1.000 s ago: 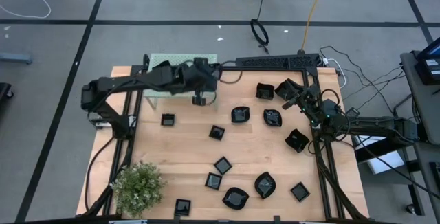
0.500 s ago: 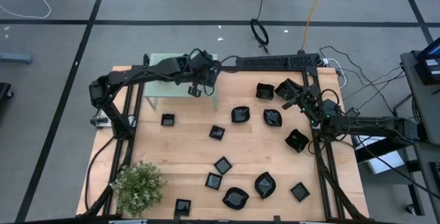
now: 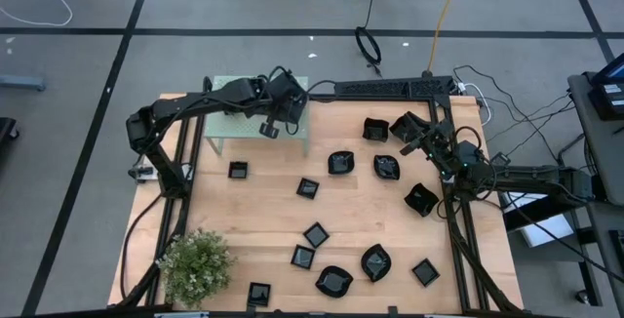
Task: Pick & Place Mini shaped plates
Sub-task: Put the leaf shaped plate on the shelf, then stack the square plate on top of the square plate on the shelf
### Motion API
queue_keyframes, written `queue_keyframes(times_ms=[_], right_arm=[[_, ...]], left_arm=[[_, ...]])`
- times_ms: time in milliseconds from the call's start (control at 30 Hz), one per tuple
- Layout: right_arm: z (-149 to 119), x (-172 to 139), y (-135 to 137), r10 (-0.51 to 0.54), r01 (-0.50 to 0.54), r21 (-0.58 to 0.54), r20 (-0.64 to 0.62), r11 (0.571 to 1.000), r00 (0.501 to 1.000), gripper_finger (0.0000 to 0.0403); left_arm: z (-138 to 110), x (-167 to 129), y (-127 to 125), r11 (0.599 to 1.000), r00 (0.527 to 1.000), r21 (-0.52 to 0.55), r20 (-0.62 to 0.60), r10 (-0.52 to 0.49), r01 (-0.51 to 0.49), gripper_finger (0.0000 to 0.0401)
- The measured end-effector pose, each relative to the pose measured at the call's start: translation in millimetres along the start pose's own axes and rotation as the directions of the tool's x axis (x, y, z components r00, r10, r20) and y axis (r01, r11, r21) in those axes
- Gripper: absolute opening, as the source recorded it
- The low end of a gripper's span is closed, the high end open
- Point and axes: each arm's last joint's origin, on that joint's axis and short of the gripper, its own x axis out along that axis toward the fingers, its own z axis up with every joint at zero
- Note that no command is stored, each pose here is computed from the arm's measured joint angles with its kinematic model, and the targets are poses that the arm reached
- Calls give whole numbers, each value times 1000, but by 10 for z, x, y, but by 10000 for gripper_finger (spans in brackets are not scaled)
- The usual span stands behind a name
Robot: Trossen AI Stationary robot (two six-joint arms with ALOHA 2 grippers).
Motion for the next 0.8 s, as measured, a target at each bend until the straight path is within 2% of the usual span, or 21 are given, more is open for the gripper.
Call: queue_keyframes(times_ms=[200,533,800], right_arm=[[0,0,0,0,0,0,0,1000,1000,52],[0,0,0,0,0,0,0,1000,1000,52],[0,0,0,0,0,0,0,1000,1000,52]], left_arm=[[10,-6,-25,1000,1000,-9,-5,-13,13,11],[56,-20,-57,992,1000,-125,1,-13,13,58],[131,-59,-95,980,1000,-200,14,5,-2,115]])
